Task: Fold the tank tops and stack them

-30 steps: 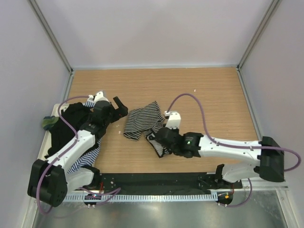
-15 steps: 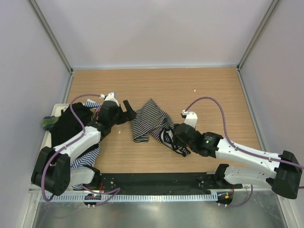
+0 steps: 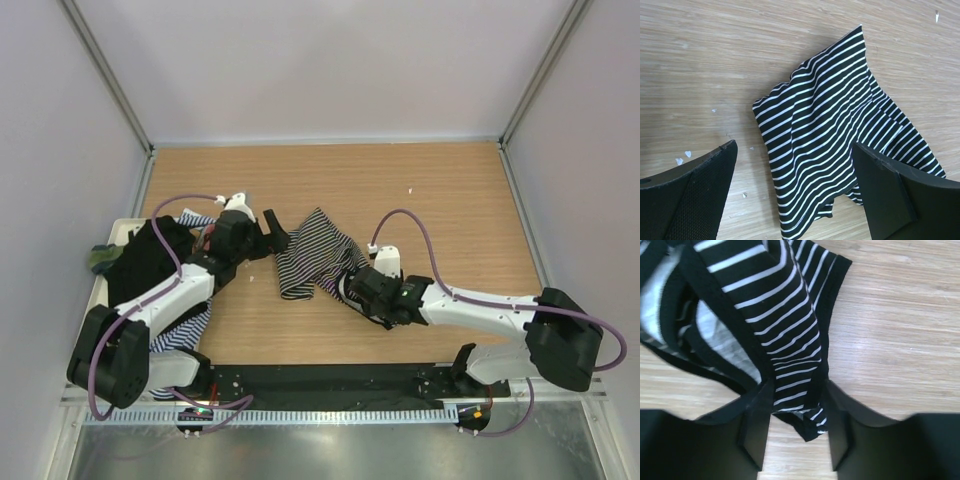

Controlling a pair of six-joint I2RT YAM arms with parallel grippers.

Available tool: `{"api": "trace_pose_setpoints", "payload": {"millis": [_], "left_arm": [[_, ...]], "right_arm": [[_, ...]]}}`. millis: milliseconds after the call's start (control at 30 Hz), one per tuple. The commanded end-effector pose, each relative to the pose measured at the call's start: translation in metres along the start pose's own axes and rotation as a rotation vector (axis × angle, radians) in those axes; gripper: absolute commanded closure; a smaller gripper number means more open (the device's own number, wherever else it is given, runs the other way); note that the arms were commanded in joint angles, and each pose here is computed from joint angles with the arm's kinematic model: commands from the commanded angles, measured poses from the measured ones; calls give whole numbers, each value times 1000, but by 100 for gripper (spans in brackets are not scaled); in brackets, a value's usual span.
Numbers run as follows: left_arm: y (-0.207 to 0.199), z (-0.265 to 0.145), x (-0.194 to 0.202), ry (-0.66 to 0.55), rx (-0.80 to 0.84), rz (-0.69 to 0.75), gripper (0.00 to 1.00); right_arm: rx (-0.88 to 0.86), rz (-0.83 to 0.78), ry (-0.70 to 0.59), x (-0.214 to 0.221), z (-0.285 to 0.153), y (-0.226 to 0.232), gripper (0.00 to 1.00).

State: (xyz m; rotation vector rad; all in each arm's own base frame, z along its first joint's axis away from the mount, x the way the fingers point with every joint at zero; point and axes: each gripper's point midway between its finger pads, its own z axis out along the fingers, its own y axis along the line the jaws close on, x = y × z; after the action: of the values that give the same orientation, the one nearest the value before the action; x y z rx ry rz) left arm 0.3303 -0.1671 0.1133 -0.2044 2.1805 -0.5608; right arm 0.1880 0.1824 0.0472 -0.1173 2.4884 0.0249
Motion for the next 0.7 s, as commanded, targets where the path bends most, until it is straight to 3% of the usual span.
{"api": "trace_pose_setpoints", "payload": {"millis": [0, 33, 100, 133, 200, 400, 433, 467, 500, 567, 667], "left_arm": [[-29, 0, -18, -41, 100, 46, 4], [-32, 0, -18, -41, 108, 53, 4], [-38, 1, -16, -35, 122, 72, 4], [-41, 1, -14, -29, 129, 82, 5], [-50, 2, -7, -9, 159, 117, 12], [-84, 8, 13, 41, 231, 240, 13], [-87, 9, 17, 51, 230, 255, 12], [-90, 11, 23, 63, 222, 274, 12], [-94, 11, 21, 61, 227, 285, 12], [-96, 16, 28, 85, 225, 292, 12], [-95, 20, 30, 98, 217, 292, 14]], "right_arm": [[57, -15, -44, -11, 6, -5, 51], [67, -20, -50, -14, 6, -6, 62], [89, -23, -61, -18, 6, -11, 73], [89, -18, -72, -22, 4, -13, 86], [104, 2, -87, -28, 1, -22, 96], [74, 132, -174, -52, -16, -43, 99], [34, 141, -170, -50, -18, -40, 96], [-1, 138, -176, -53, -19, -35, 86], [-30, 134, -172, -52, -19, -30, 62], [-106, 109, -138, -45, -17, -16, 52], [-153, 76, -92, -35, -10, -4, 50]]}}
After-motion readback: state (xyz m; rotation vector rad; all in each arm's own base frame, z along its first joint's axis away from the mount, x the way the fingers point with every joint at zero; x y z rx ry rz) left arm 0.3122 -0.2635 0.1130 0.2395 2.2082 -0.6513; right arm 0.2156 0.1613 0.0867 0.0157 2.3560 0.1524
